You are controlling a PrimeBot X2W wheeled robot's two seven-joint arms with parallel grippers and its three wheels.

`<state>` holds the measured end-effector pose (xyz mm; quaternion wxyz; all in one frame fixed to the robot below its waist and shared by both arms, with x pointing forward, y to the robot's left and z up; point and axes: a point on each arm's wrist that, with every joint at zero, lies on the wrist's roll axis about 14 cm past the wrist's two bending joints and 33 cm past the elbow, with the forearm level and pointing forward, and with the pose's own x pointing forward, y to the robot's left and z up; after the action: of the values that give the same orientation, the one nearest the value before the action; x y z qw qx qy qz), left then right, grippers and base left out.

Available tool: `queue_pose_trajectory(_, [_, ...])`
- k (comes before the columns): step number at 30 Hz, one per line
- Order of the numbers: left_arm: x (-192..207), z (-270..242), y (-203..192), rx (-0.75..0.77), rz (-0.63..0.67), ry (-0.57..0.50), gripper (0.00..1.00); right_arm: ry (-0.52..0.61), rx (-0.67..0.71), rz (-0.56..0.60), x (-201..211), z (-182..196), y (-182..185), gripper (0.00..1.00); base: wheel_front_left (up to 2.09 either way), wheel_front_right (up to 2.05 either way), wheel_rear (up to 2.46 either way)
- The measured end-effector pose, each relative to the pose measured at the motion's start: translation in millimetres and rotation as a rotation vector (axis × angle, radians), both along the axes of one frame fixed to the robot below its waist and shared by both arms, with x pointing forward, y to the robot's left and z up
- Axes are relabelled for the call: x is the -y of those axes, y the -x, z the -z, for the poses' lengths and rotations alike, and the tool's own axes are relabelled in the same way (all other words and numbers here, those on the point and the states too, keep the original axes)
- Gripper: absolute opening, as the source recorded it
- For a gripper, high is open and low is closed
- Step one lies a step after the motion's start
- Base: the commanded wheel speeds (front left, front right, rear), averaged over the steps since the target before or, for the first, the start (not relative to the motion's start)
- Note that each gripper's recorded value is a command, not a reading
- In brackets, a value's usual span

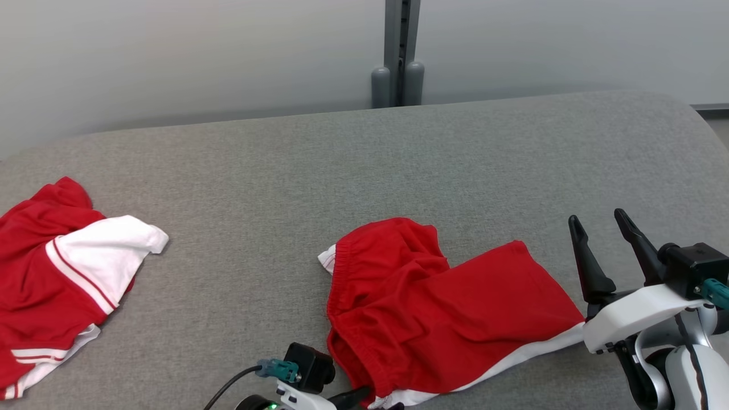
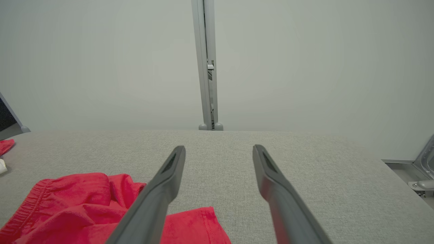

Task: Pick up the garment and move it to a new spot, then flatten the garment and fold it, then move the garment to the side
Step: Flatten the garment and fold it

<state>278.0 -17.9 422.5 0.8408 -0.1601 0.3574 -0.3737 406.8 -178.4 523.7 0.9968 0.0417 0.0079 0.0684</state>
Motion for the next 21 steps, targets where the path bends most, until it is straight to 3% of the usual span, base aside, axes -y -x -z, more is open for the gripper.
queue_pose_trajectory(3, [5,0,-1,-0.018,0.032,0.002,1.0,0.001,-0.005,0.012,5,1,0,1.0,0.0,0.0,0.0])
queue_pose_trajectory(4, [6,1,0,-0.025,0.043,0.001,0.85,0.001,-0.006,0.018,7,2,0,1.0,0.0,0.0,0.0])
queue_pose_trajectory(7, [5,6,-2,-0.028,0.054,-0.016,0.0,0.004,-0.016,0.029,11,5,1,1.0,0.0,0.0,0.0])
queue_pose_trajectory(13, [-4,8,-12,-0.018,0.031,-0.028,0.0,0.002,-0.031,0.037,14,10,2,1.0,0.0,0.0,0.0])
queue_pose_trajectory(21, [-57,-6,-48,0.048,-0.073,-0.073,0.0,0.0,-0.045,0.009,4,13,0,1.0,0.0,0.0,0.0])
